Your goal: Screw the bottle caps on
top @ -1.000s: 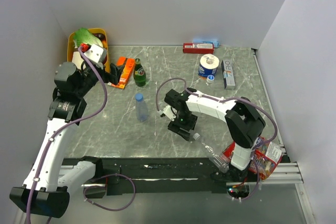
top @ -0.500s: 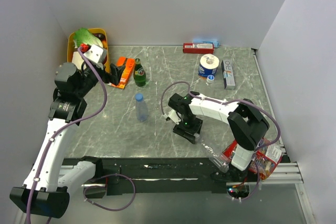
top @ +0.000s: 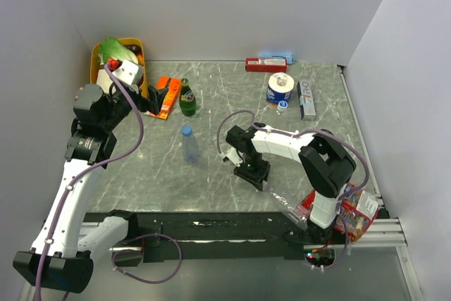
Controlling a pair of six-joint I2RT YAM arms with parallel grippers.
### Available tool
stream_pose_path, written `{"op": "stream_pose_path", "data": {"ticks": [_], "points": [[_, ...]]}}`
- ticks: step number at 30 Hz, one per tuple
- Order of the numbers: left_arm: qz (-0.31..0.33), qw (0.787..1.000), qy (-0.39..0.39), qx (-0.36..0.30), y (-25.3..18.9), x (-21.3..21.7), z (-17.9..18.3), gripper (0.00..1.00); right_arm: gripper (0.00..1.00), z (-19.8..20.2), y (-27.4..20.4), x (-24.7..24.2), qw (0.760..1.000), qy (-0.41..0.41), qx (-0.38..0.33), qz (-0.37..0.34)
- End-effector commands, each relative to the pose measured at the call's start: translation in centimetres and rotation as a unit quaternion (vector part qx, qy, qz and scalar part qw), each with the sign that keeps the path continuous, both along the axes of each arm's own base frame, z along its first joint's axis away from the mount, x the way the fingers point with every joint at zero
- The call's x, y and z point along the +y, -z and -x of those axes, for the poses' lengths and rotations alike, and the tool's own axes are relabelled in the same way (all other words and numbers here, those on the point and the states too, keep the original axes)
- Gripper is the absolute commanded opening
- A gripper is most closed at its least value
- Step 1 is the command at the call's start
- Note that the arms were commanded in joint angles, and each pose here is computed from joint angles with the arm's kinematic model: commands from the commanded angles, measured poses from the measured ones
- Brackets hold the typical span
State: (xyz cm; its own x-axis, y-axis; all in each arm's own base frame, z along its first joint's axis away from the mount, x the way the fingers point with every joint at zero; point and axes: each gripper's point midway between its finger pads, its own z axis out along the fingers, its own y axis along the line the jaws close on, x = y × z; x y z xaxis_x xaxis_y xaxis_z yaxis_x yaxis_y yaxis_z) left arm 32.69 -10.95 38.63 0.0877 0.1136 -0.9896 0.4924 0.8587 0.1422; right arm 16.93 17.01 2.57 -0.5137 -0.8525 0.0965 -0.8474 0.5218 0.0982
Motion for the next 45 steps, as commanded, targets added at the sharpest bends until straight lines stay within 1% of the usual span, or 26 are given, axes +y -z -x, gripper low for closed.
{"op": "stream_pose_path", "data": {"ticks": [1,5,7,8,12,16,17,19,22,24,26,27,28,29,30,32,33,34,35,36,37,38,40,43,44,45], "points": [[0.003,1.000,0.008,-0.016,-1.3,-0.1,0.2,0.96,0.43,-1.2,-0.5,0.9,1.000,0.006,-0.015,-0.016],[0.005,1.000,0.011,-0.017,-1.3,-0.3,0.0,0.96,0.37,-2.2,-2.2,1.5,0.999,-0.004,-0.039,-0.029],[0.006,1.000,0.013,-0.019,-1.4,-0.4,-0.3,0.96,0.30,-3.0,-3.7,2.0,0.997,-0.011,-0.058,-0.046],[0.007,1.000,0.015,-0.020,-1.6,-0.5,-0.4,0.96,0.23,-3.4,-4.6,2.3,0.996,-0.013,-0.071,-0.055],[0.007,1.000,0.019,-0.022,-2.2,-0.8,-1.1,0.96,0.16,-4.8,-8.6,3.9,0.988,-0.022,-0.112,-0.105],[-0.002,1.000,0.017,-0.019,-2.5,-0.8,-2.2,0.96,0.00,-5.7,-12.3,5.0,0.978,-0.026,-0.135,-0.154],[-0.004,0.999,0.016,-0.027,-3.4,-0.8,-2.3,0.96,0.00,-6.2,-13.3,5.2,0.974,-0.023,-0.149,-0.168],[-0.009,1.000,0.013,-0.024,-3.5,-0.7,-2.9,0.96,0.00,-7.4,-15.3,5.7,0.964,-0.006,-0.167,-0.206],[-0.020,0.999,0.011,-0.027,-4.4,-0.6,-3.5,0.96,0.00,-9.2,-18.0,6.5,0.942,0.010,-0.209,-0.263],[-0.029,0.999,0.012,-0.027,-4.9,-0.7,-3.9,0.96,0.00,-11.4,-19.7,6.5,0.916,0.025,-0.253,-0.310],[-0.035,0.999,0.008,-0.027,-5.4,-0.5,-4.1,0.96,0.00,-12.1,-21.4,6.4,0.891,0.031,-0.283,-0.353],[-0.038,0.999,0.007,-0.023,-5.3,-0.5,-4.4,0.96,0.00,-13.1,-21.7,7.1,0.873,0.026,-0.307,-0.378],[-0.044,0.999,0.007,-0.024,-5.3,-0.5,-4.6,0.96,0.00,-12.8,-22.1,7.6,0.861,0.018,-0.308,-0.405],[-0.046,0.999,0.006,-0.027,-5.8,-0.4,-4.7,0.96,0.00,-12.8,-23.7,7.8,0.838,0.010,-0.334,-0.431],[-0.050,0.999,0.005,-0.018,-5.3,-0.4,-5.2,0.96,0.00,-13.3,-23.8,8.4,0.817,0.007,-0.354,-0.455],[-0.059,0.998,0.002,-0.018,-5.6,-0.3,-5.4,0.96,0.00,-13.0,-25.8,8.8,0.777,-0.002,-0.388,-0.495],[-0.063,0.998,0.002,-0.012,-5.1,-0.3,-5.9,0.96,0.00,-12.7,-24.5,8.7,0.775,0.003,-0.387,-0.499],[-0.067,0.998,-0.001,-0.010,-5.0,-0.2,-6.0,0.96,0.00,-13.3,-26.1,9.1,0.745,0.001,-0.415,-0.522],[-0.069,0.998,-0.003,-0.011,-5.1,-0.2,-6.2,0.96,0.00,-13.1,-26.4,9.1,0.735,0.000,-0.423,-0.530],[-0.071,0.997,-0.002,-0.007,-4.8,-0.2,-6.5,0.96,0.00,-12.9,-25.2,9.1,0.739,0.011,-0.413,-0.532],[-0.074,0.997,-0.004,-0.004,-4.7,-0.1,-6.6,0.96,0.00,-13.3,-25.5,9.3,0.730,0.014,-0.420,-0.539],[-0.076,0.997,-0.004,-0.006,-4.9,-0.1,-6.6,0.96,0.00,-13.5,-25.2,9.5,0.730,0.018,-0.418,-0.540],[-0.079,0.997,-0.006,-0.003,-4.8,0.0,-6.9,0.96,0.00,-13.9,-24.5,9.9,0.736,0.026,-0.407,-0.541],[-0.082,0.997,-0.008,-0.002,-4.8,0.0,-7.1,0.96,0.00,-14.0,-24.3,10.3,0.730,0.027,-0.406,-0.550],[-0.082,0.997,-0.007,-0.002,-4.8,0.0,-7.1,0.96,0.00,-14.1,-24.6,10.3,0.722,0.025,-0.412,-0.556],[-0.082,0.997,-0.008,0.000,-4.8,0.0,-7.2,0.96,0.00,-14.0,-24.2,10.4,0.722,0.024,-0.410,-0.556]]}}
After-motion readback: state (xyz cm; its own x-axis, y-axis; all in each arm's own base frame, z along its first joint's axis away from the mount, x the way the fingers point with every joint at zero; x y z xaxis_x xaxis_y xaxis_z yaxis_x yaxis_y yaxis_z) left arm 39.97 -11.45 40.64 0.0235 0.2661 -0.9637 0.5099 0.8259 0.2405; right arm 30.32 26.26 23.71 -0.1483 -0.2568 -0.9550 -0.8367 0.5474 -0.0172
